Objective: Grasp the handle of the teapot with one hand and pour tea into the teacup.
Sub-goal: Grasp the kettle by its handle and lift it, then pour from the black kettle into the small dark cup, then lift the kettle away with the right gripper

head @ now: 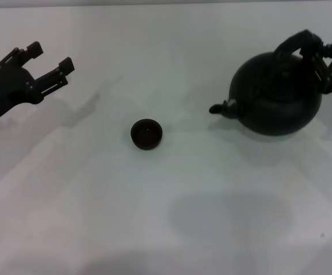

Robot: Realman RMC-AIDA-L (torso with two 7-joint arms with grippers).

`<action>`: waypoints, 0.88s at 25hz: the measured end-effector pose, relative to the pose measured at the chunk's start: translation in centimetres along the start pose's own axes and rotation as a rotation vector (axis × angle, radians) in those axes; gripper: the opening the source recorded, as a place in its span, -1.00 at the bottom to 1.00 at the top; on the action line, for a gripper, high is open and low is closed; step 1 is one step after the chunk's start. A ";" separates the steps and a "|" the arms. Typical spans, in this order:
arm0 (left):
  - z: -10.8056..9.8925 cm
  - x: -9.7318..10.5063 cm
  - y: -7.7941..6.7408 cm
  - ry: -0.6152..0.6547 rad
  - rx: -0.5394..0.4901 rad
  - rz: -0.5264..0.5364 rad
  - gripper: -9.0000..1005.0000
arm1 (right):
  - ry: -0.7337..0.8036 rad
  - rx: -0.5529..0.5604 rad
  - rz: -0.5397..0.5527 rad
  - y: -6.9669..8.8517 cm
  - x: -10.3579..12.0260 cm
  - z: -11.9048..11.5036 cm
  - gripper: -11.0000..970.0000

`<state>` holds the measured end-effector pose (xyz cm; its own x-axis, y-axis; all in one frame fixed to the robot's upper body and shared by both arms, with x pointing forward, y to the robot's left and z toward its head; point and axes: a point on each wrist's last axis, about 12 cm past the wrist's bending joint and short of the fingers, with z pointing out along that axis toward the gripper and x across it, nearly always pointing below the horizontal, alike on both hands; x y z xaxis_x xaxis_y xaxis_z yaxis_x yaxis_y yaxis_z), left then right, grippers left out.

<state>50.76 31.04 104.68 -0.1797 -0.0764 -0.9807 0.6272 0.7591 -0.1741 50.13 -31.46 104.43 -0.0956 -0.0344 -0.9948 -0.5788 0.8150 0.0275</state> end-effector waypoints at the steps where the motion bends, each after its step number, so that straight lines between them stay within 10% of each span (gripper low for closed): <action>1: -0.1 0.2 0.0 0.003 -0.004 -0.005 0.75 | -0.028 0.001 -0.015 0.1 -0.6 0.5 -0.70; 22: -3.8 3.5 -0.9 0.042 -0.097 -0.077 0.75 | 0.053 -0.039 -0.428 6.6 -5.1 4.7 -0.71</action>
<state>46.71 32.54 101.77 -0.2573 -0.1119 -0.9598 0.5340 0.8113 -0.2378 50.62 -23.22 109.26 0.1193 -0.3950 -0.9109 -0.6053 0.6983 -0.3821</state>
